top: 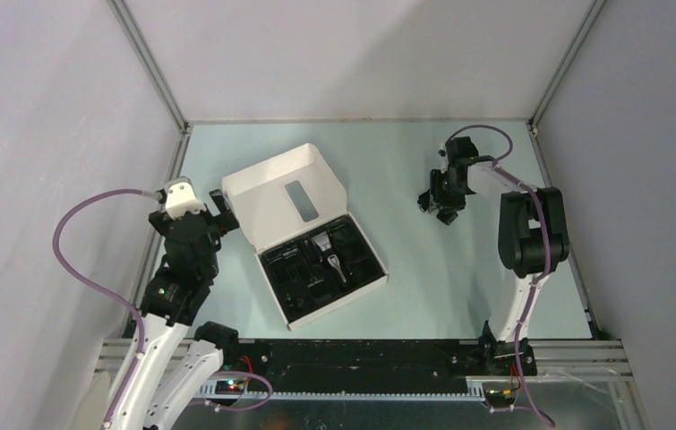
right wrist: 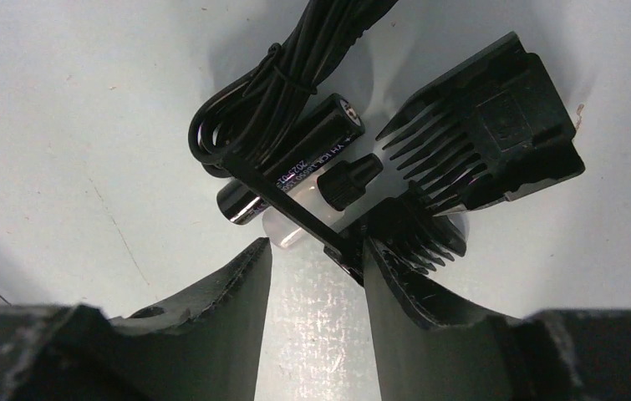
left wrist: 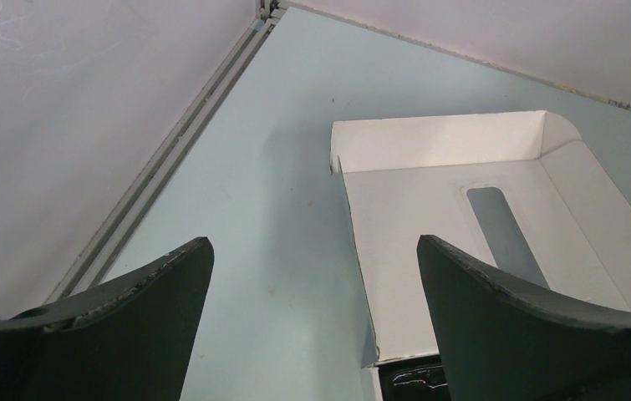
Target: Sort the hair-cutting tools
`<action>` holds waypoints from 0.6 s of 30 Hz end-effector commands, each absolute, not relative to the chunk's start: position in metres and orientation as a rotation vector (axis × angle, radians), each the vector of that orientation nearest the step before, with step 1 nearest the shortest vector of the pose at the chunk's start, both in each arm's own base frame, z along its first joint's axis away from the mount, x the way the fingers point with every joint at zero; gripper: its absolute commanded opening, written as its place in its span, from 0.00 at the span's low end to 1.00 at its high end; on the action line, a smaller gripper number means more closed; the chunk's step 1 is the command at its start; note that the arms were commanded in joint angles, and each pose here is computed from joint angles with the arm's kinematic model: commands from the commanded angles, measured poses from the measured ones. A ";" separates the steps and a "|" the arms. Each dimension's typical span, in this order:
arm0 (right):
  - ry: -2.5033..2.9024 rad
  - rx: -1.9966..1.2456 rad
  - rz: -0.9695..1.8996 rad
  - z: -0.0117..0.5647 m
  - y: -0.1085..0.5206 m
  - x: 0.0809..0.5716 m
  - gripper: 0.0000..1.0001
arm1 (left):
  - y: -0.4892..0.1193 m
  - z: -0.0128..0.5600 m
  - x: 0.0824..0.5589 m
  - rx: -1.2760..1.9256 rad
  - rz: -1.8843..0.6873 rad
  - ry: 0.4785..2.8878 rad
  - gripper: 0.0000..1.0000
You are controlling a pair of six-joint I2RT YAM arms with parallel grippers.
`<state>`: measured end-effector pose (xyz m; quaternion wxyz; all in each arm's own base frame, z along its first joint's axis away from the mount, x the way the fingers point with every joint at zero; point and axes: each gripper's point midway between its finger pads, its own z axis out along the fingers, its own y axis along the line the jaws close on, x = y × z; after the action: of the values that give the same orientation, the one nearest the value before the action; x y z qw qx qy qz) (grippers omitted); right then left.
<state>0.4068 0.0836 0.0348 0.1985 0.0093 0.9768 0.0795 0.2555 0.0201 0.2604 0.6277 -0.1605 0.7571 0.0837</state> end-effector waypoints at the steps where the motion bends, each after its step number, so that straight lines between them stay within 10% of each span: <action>1: 2.729 -0.018 0.193 0.038 0.083 0.413 0.48 | 0.020 0.264 0.260 -0.360 0.199 1.712 1.00; 18: 2.674 -0.240 -0.008 0.070 0.104 0.397 0.04 | 0.011 0.262 0.263 -0.316 0.156 1.719 1.00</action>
<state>0.3959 0.0983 0.0358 0.1917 -0.0543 0.9794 0.0326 0.2588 0.0166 0.2553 0.6258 -0.1510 0.7610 0.0806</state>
